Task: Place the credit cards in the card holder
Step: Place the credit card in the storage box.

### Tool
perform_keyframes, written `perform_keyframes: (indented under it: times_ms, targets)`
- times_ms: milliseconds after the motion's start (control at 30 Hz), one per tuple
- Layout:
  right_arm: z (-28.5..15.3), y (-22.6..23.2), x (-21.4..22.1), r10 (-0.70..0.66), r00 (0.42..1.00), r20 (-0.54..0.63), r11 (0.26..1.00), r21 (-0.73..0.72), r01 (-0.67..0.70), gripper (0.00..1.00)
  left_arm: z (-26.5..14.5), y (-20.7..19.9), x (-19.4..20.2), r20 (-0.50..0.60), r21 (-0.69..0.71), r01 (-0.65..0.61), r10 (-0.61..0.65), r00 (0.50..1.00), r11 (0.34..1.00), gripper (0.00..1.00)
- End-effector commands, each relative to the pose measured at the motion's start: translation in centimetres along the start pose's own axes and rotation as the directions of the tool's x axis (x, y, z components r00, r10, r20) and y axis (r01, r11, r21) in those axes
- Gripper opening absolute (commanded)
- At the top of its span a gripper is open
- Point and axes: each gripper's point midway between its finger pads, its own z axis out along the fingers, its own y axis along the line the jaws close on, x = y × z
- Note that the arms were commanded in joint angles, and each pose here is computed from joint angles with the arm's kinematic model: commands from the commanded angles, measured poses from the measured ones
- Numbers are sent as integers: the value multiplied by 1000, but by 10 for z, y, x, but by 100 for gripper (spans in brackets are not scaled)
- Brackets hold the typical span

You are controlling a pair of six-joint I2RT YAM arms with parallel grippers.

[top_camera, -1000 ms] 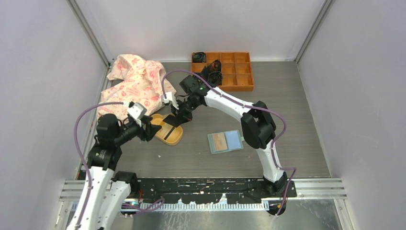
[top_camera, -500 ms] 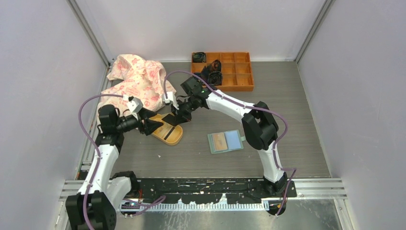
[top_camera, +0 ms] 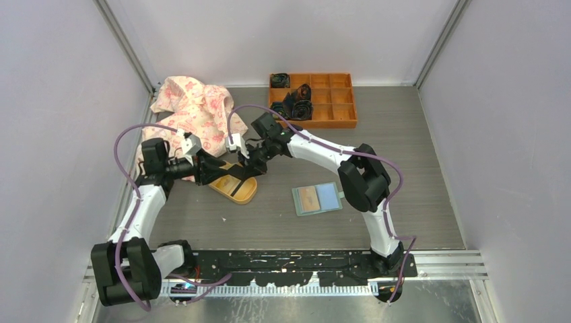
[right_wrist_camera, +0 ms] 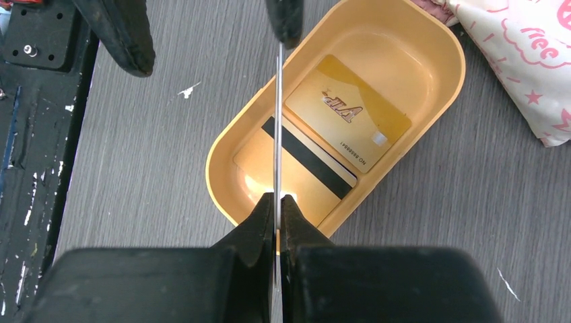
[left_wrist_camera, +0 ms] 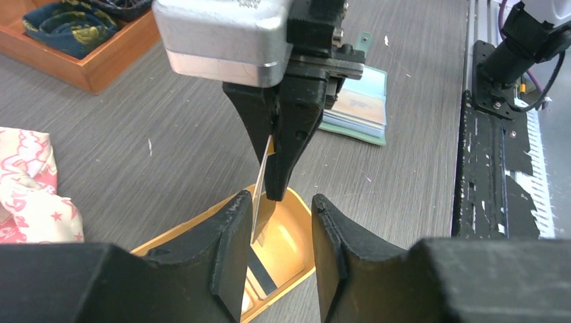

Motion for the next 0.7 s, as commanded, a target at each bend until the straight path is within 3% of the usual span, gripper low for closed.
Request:
perform_keyframes:
  times_ms: [0, 333, 667]
  targets:
    - [-21, 2, -41, -86, 993, 76, 996, 42, 83, 4, -1, -4, -10, 23, 57, -52, 51, 998, 997, 38]
    - [-18, 7, -42, -96, 993, 75, 995, 32, 94, 4, 2, 1, 2, 4, 86, -10, 10, 1000, 996, 30]
    - [-19, 13, -43, -110, 991, 74, 994, 11, 110, 4, 1, 5, 5, -18, 64, -14, 15, 1000, 998, 36]
